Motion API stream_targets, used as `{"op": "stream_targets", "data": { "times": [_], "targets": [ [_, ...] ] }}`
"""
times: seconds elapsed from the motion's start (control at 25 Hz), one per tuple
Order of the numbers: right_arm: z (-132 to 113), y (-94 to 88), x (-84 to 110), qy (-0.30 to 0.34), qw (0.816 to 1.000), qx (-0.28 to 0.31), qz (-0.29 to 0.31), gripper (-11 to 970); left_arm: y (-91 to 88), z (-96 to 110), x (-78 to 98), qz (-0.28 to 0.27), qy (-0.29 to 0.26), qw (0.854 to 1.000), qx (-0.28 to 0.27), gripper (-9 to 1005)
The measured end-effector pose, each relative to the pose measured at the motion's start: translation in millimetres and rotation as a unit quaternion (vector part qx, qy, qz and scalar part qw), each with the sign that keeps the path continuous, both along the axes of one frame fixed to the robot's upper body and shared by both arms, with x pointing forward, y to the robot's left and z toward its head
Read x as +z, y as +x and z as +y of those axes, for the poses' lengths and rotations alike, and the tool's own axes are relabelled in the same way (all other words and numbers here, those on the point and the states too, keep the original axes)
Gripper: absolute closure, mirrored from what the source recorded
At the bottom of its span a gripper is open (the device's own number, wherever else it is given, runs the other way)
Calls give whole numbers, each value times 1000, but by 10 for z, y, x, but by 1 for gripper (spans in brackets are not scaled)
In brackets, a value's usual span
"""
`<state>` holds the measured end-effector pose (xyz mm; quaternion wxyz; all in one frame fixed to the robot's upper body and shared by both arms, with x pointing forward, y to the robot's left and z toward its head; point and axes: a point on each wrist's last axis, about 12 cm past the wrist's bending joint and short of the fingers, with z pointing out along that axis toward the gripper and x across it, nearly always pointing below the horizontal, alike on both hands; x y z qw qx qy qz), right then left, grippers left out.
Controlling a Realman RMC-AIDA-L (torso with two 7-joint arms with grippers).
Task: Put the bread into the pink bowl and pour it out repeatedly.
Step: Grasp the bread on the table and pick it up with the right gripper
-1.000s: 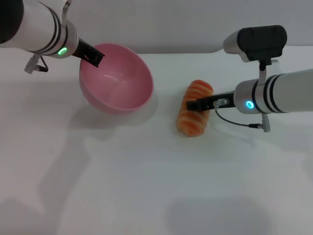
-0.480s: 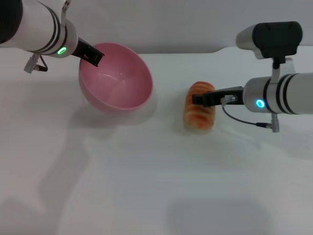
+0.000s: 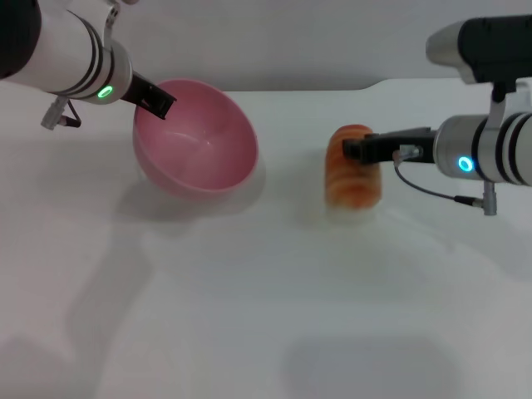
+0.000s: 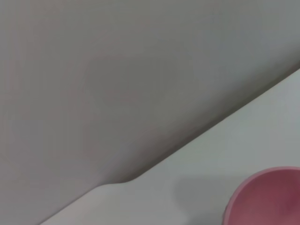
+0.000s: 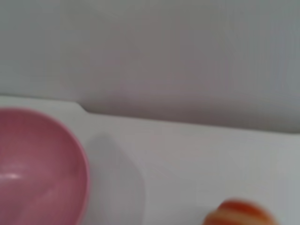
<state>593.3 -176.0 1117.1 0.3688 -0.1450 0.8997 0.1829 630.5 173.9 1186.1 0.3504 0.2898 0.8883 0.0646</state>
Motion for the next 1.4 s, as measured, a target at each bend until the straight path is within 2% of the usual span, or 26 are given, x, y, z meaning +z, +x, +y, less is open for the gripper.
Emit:
{"op": "stream_targets", "data": {
  "times": [0.16, 0.28, 0.36, 0.48, 0.64, 0.76, 0.92, 1.16, 1.36, 1.4],
  "targets": [
    [4, -55, 219, -10, 1000, -1, -21, 594, -16, -29, -33, 6, -1, 1000, -3, 867],
    [9, -113, 395, -21, 999, 1, -40, 724, -32, -48, -69, 12, 1, 1000, -5, 866],
    [8, -131, 427, -20, 999, 0, -42, 810, -39, -55, -89, 15, 3, 1000, -6, 866],
    [-7, -105, 325, -18, 999, -8, -36, 938, -35, -45, -98, 16, 4, 1000, -4, 866],
    [1, -26, 56, -1, 1000, -21, -8, 937, -27, -49, -91, 15, 4, 1000, -5, 866],
    [65, 18, -117, 8, 1000, -9, 20, 936, -26, -52, -90, 15, 4, 1000, -5, 866],
    [133, 18, -181, 26, 999, 1, 25, 935, -7, -82, -97, 17, 8, 1000, -9, 865],
    [184, -22, -197, 30, 999, 7, 28, 735, 5, -96, -91, 17, 11, 1000, -12, 865],
    [136, -7, -224, 31, 999, -4, 31, 505, 14, -113, -74, 14, 12, 1000, -15, 865],
    [127, -5, -226, 30, 999, -6, 31, 429, 16, -115, -71, 14, 12, 1000, -15, 864]
  ]
}}
